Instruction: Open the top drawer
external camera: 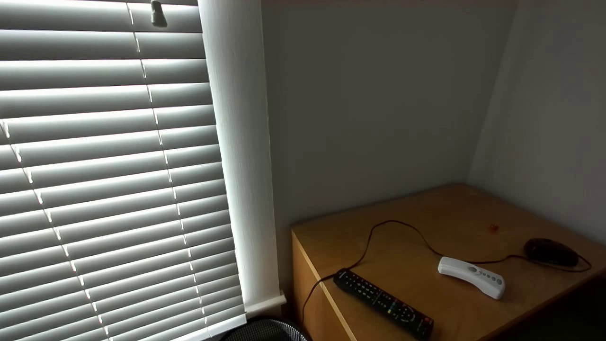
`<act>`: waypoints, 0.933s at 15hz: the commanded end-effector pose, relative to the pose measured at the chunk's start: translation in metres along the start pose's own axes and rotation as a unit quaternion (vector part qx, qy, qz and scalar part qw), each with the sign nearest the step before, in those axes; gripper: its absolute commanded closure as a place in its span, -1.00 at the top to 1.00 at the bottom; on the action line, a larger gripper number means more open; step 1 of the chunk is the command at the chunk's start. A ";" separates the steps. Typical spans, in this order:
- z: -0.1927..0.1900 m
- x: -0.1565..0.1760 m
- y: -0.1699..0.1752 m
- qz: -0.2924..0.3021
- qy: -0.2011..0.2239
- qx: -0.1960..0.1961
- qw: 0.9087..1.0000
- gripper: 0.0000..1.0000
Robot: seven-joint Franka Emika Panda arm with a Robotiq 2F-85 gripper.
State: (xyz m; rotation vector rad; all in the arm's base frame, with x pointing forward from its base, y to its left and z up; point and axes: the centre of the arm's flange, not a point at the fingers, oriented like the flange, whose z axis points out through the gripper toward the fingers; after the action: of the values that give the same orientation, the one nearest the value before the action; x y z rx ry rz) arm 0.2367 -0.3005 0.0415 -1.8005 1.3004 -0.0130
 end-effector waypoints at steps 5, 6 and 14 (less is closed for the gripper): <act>-0.005 0.009 -0.058 -0.073 0.054 -0.138 0.986 1.00; -0.004 0.007 -0.067 -0.080 0.055 -0.155 0.983 1.00; -0.018 -0.015 -0.124 -0.112 0.064 -0.275 0.953 1.00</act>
State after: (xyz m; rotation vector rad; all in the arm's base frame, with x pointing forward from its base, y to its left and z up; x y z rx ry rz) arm 0.3161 -0.3036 0.1033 -2.3933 1.2683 0.1024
